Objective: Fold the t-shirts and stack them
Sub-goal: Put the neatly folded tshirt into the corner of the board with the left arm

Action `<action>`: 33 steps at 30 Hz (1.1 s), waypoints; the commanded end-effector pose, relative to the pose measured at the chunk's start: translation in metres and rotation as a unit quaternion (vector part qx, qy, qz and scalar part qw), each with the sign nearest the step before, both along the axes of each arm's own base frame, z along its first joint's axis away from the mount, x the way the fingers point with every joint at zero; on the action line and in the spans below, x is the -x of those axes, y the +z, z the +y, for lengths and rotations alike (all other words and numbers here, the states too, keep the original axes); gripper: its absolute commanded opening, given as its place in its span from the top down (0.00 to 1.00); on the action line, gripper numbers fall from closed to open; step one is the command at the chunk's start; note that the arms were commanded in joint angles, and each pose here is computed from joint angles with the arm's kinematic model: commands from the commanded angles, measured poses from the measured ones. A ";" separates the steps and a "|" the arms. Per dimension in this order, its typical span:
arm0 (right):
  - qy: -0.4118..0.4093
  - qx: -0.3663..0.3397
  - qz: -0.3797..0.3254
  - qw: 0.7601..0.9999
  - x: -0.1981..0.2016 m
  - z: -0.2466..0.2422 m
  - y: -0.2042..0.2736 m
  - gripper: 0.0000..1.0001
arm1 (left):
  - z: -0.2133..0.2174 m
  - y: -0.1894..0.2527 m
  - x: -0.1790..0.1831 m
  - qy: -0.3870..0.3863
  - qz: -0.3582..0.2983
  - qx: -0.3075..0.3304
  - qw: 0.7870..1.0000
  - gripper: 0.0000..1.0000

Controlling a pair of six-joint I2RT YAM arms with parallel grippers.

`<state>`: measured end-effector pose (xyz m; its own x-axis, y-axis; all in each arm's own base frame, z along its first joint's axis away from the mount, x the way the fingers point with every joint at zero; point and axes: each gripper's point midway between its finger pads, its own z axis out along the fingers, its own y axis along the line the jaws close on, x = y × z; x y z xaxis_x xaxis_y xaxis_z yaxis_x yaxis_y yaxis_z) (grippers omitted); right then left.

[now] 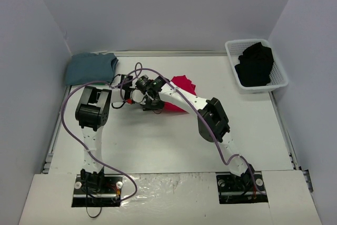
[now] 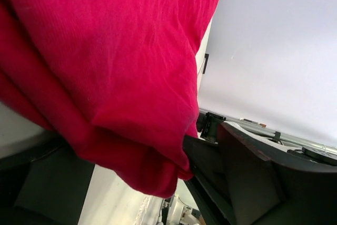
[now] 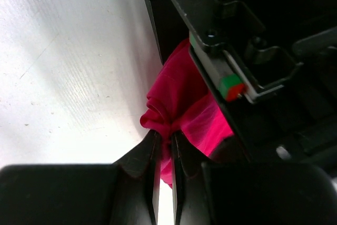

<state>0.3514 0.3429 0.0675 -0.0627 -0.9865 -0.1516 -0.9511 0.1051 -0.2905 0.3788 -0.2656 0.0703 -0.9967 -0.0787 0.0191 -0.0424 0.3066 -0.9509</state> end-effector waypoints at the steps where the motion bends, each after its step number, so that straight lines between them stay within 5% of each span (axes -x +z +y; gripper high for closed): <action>1: -0.010 -0.048 -0.043 0.998 -0.012 0.014 0.043 1.00 | -0.011 -0.047 0.018 -0.001 0.045 -0.050 0.998 0.11; 22: 0.010 -0.043 -0.032 0.999 0.004 0.028 0.036 1.00 | -0.010 -0.056 -0.013 0.068 0.063 -0.066 0.993 0.26; 26: 0.010 -0.042 -0.032 0.999 0.004 0.028 0.035 1.00 | -0.014 -0.060 -0.009 0.061 0.067 -0.064 0.994 0.38; 30: 0.011 -0.040 -0.030 0.999 0.004 0.029 0.032 1.00 | -0.021 -0.059 -0.006 0.048 0.070 -0.050 0.995 0.73; 33: 0.014 -0.039 -0.029 0.999 0.006 0.031 0.032 1.00 | -0.022 -0.059 -0.007 0.048 0.068 -0.048 0.995 0.79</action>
